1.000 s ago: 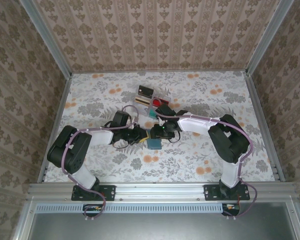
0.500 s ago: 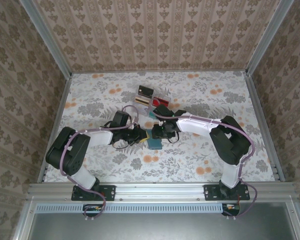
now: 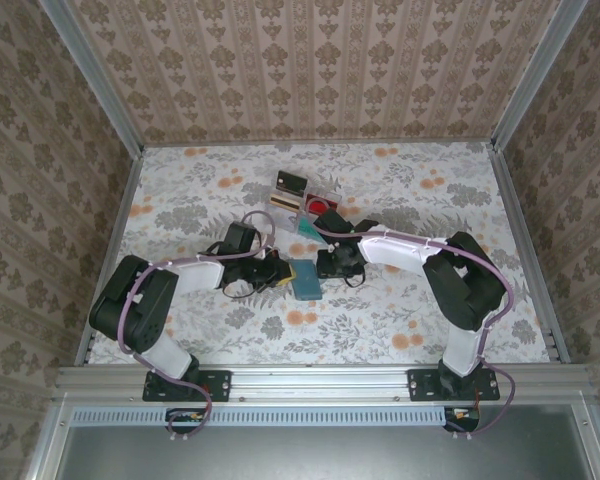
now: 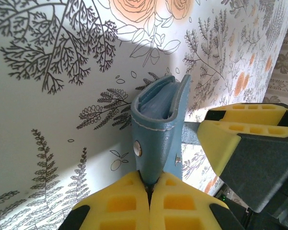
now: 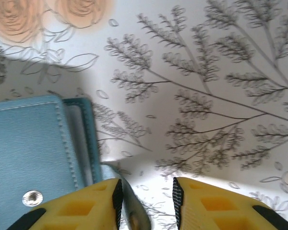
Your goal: Take the credit cards out of the card holder
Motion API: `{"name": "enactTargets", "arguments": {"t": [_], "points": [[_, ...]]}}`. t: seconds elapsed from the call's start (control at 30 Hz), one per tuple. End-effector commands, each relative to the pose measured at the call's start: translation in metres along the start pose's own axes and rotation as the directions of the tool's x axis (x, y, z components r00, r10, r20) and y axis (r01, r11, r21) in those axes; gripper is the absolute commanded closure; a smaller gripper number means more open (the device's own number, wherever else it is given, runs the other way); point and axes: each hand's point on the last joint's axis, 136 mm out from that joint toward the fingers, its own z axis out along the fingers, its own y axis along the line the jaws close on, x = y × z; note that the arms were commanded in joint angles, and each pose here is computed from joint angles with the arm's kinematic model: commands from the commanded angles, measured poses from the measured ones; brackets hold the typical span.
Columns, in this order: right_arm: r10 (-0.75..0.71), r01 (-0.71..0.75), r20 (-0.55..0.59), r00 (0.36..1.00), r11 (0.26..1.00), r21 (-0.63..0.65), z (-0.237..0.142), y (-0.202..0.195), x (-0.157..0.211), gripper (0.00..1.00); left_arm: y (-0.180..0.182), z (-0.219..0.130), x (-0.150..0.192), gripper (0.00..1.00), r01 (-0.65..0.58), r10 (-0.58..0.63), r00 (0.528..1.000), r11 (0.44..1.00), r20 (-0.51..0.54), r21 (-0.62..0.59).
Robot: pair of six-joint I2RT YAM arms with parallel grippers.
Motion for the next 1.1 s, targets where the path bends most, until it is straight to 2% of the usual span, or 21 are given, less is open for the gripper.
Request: {"name": "enactTargets", "arguments": {"t": [0.0,0.1,0.17,0.23,0.33,0.4,0.5,0.57,0.73,0.87,1.07], "points": [[0.011,-0.012,-0.020,1.000,0.997,-0.071,0.000,0.012,0.002,0.65,-0.001,-0.005,-0.003,1.00,-0.014,0.014,1.000,1.000,0.008,-0.028],[0.006,-0.008,-0.018,1.000,0.997,-0.075,-0.001,0.011,0.001,0.71,-0.004,-0.007,-0.003,0.95,-0.011,0.011,1.000,1.000,0.010,-0.027],[-0.011,0.010,-0.019,1.000,0.997,-0.079,-0.003,0.012,-0.001,0.81,-0.005,-0.008,-0.007,0.88,-0.012,0.013,1.000,0.999,0.029,-0.041],[-0.034,0.033,-0.013,0.999,0.996,-0.078,-0.006,0.012,-0.004,0.88,-0.006,-0.012,-0.011,0.73,-0.015,0.017,0.999,0.999,0.045,-0.050],[-0.075,0.076,0.022,0.997,0.994,-0.073,-0.020,0.014,-0.011,0.93,-0.006,-0.021,-0.016,0.54,-0.023,0.029,0.997,0.996,0.069,-0.083],[-0.106,0.112,0.068,0.992,0.990,-0.086,-0.036,0.018,-0.018,0.94,-0.004,-0.030,-0.021,0.41,-0.031,0.043,0.994,0.992,0.096,-0.126],[-0.159,0.177,0.145,0.977,0.976,-0.125,-0.055,0.029,-0.026,0.94,-0.001,-0.046,-0.027,0.31,-0.059,0.083,0.987,0.982,0.135,-0.177],[-0.190,0.223,0.203,0.961,0.962,-0.156,-0.068,0.037,-0.031,0.94,0.006,-0.059,-0.036,0.18,-0.044,0.082,0.980,0.978,0.181,-0.205],[-0.231,0.298,0.266,0.936,0.922,-0.249,-0.087,0.062,-0.034,0.93,0.012,-0.082,-0.043,0.00,-0.022,0.077,0.963,0.977,0.260,-0.212],[-0.236,0.312,0.260,0.936,0.900,-0.306,-0.085,0.080,-0.031,0.93,0.017,-0.097,-0.043,0.00,-0.018,0.095,0.951,0.966,0.293,-0.256],[-0.209,0.274,0.230,0.951,0.913,-0.303,-0.071,0.084,-0.030,0.93,0.024,-0.099,-0.039,0.00,0.011,0.071,0.952,0.964,0.298,-0.265]]}}
